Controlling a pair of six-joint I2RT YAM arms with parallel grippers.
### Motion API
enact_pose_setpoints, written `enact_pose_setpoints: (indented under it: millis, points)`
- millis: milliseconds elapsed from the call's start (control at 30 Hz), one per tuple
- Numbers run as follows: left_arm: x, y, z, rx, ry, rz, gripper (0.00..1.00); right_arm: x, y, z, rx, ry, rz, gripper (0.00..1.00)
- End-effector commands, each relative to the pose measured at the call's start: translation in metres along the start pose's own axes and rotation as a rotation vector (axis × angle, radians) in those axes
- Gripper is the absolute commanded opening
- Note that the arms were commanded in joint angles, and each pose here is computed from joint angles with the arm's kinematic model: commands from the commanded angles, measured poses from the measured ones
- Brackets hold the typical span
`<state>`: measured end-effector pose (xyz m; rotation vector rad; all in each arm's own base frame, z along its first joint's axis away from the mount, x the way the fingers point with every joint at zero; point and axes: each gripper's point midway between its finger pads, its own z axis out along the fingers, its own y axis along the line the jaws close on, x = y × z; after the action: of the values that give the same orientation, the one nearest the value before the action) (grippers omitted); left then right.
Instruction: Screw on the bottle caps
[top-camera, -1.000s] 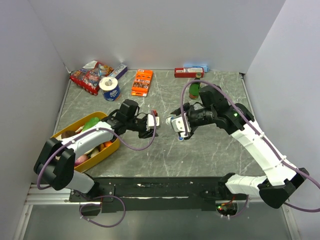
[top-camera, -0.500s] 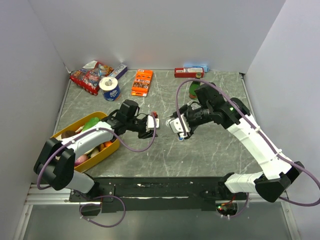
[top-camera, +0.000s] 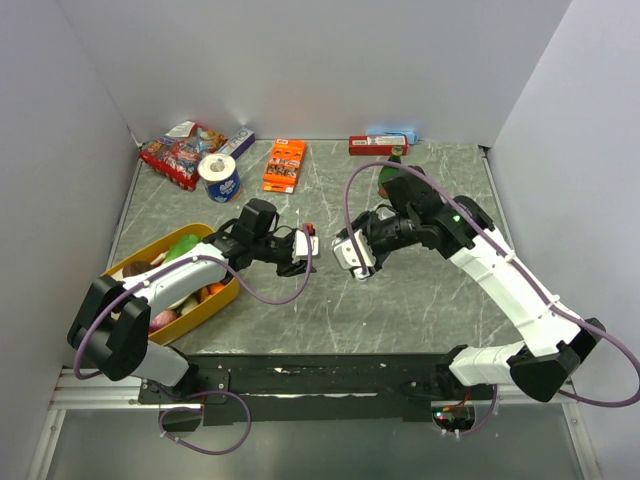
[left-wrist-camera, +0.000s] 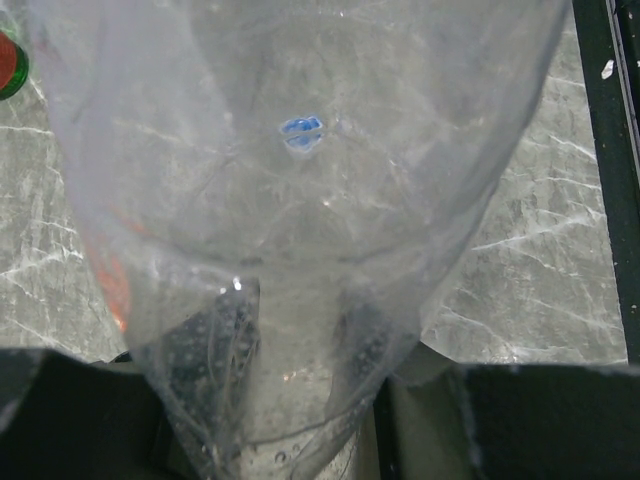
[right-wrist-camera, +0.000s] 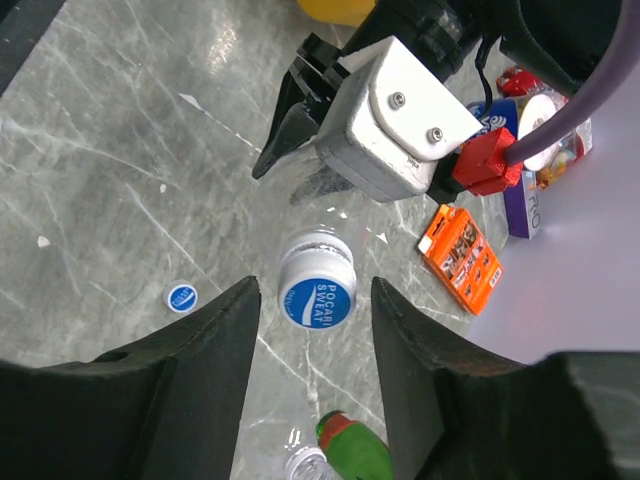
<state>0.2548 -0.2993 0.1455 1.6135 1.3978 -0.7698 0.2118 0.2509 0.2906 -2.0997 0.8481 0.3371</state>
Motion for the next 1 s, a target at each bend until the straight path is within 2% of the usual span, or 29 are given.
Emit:
enact_pose_setpoints:
  millis: [0,167,267,300,367,400,467,500,567,600,633,667,700,800,967]
  points:
    - [-0.026,0.009,-0.004,-0.007,-0.069,0.086,0.01,0.000,-0.008,0.004,0.014,-0.002,-0.013,0.50]
    - [-0.028,0.009,-0.005,-0.013,-0.077,0.085,0.01,0.003,-0.005,0.006,-0.011,0.007,0.002,0.36]
    - [-0.030,0.015,-0.006,-0.044,-0.087,0.102,0.01,0.005,-0.005,0.008,-0.019,0.015,0.044,0.24]
    - [-0.030,0.020,-0.006,-0.087,-0.076,0.093,0.01,0.009,-0.004,0.012,-0.032,0.021,0.104,0.19]
    - [-0.036,0.028,-0.010,-0.156,-0.094,0.113,0.01,0.008,-0.015,0.013,-0.016,0.024,0.189,0.14]
    - [-0.052,0.050,-0.015,-0.293,-0.125,0.146,0.01,0.016,-0.013,0.024,-0.040,0.040,0.338,0.11]
    - [-0.053,0.059,-0.023,-0.434,-0.151,0.151,0.01,0.015,-0.028,0.024,-0.033,0.054,0.469,0.07]
    - [-0.072,0.076,-0.033,-0.574,-0.204,0.183,0.01,0.028,-0.028,0.038,-0.050,0.095,0.649,0.07]
    - [-0.076,0.082,-0.036,-0.675,-0.228,0.172,0.01,0.022,-0.047,0.036,-0.031,0.095,0.799,0.04]
    - [-0.083,0.088,-0.040,-0.724,-0.252,0.167,0.01,0.031,-0.044,0.053,-0.081,0.115,0.984,0.03]
    - [-0.085,0.100,-0.046,-0.806,-0.235,0.143,0.01,0.021,-0.056,0.046,-0.072,0.104,1.055,0.02]
    - [-0.083,0.103,-0.039,-0.817,-0.222,0.120,0.01,0.021,-0.058,0.050,-0.089,0.106,1.145,0.02]
    - [-0.091,0.110,-0.041,-0.844,-0.238,0.113,0.01,0.025,-0.059,0.064,-0.112,0.118,1.317,0.02]
    - [-0.091,0.126,-0.045,-0.924,-0.238,0.030,0.01,0.029,-0.064,0.077,-0.047,0.124,1.439,0.00]
    - [-0.082,0.129,-0.036,-0.915,-0.217,-0.118,0.01,0.028,-0.074,0.083,-0.040,0.080,1.565,0.00]
